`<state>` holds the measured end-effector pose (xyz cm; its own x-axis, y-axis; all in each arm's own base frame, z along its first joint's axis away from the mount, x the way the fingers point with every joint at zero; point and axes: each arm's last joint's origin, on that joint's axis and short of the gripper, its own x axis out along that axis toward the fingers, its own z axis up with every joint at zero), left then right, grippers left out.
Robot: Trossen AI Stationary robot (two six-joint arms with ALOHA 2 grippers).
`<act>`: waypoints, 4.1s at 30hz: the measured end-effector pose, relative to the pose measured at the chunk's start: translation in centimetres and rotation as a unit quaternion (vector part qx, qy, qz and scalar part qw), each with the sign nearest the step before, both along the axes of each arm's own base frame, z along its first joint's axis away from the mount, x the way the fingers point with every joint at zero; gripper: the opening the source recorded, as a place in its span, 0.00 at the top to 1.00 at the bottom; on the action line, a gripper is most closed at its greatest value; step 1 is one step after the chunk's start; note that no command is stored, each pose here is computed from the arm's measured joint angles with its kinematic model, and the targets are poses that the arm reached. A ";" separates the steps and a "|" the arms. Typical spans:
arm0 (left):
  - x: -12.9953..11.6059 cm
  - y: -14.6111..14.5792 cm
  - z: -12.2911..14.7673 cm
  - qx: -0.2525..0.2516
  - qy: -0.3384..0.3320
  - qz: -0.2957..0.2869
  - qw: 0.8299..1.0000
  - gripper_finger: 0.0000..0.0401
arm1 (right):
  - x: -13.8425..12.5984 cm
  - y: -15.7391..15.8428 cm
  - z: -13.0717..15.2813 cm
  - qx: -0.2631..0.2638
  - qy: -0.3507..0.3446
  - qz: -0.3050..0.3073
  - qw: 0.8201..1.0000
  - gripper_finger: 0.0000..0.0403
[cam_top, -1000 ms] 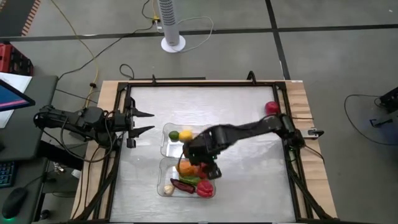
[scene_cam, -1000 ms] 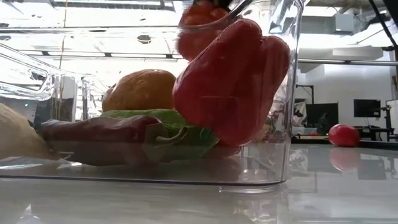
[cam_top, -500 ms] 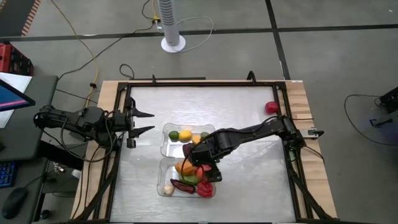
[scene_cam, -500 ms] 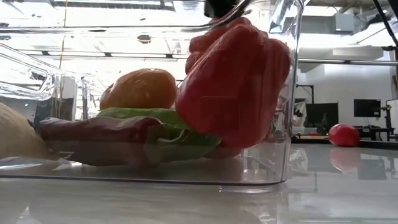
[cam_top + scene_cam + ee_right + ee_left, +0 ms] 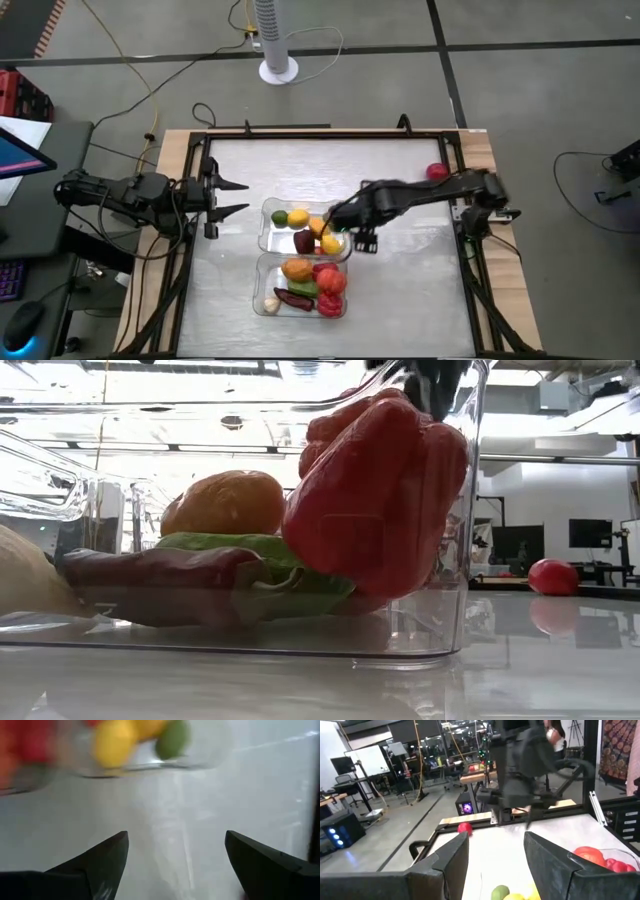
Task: Sort produce into baskets
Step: Put the tomato into the bottom transparent bin, then return to Home Position
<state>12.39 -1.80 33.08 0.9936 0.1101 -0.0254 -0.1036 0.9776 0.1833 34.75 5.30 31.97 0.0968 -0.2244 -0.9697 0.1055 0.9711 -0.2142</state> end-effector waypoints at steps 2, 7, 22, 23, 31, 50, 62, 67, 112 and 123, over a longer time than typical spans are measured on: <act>0.0 0.0 0.0 -0.001 -0.001 0.000 1.000 0.56 | -1.6 -1.3 -0.2 -0.010 -0.019 -0.029 0.999 0.11; 0.0 0.0 0.0 -0.001 -0.001 0.000 1.000 0.56 | -6.9 -5.3 -2.2 -0.031 -0.057 -0.127 0.990 0.11; 0.0 0.0 0.3 0.002 -0.017 0.000 1.000 0.56 | -18.2 -17.1 -10.4 -0.085 0.063 -0.365 0.925 0.06; 0.0 0.0 0.3 0.002 -0.016 0.000 1.000 0.56 | -18.4 -17.6 -10.6 -0.082 0.073 -0.369 0.923 0.05; 0.0 0.0 0.1 0.005 -0.003 0.000 1.000 0.56 | -19.1 -20.3 -12.7 -0.063 0.132 -0.407 0.901 0.01; 0.0 0.0 0.1 0.013 -0.002 0.000 1.000 0.56 | -19.4 -23.7 -17.5 -0.047 0.216 -0.413 0.883 0.12; 0.0 0.1 0.1 0.020 -0.001 0.013 1.000 0.56 | -15.6 -19.3 -12.1 -0.010 0.124 -0.376 0.918 0.16; 0.0 0.1 0.2 0.019 -0.007 0.013 1.000 0.56 | -11.4 -14.1 -7.6 0.037 -0.071 -0.278 0.957 0.15; 1.2 -0.1 0.3 0.020 -0.015 0.019 0.999 0.56 | 0.4 -2.7 -3.8 0.142 -0.402 0.036 0.904 0.03; 0.3 -0.2 0.2 0.025 -0.050 -0.021 0.998 0.56 | -3.6 -2.0 -4.3 0.029 -0.399 0.012 0.917 0.04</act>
<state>12.66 -1.97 33.27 0.9945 0.0678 0.0796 -0.0841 0.9712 0.2229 31.16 3.26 27.67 0.7840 -0.1626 -0.5990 0.1841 0.9826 -0.0257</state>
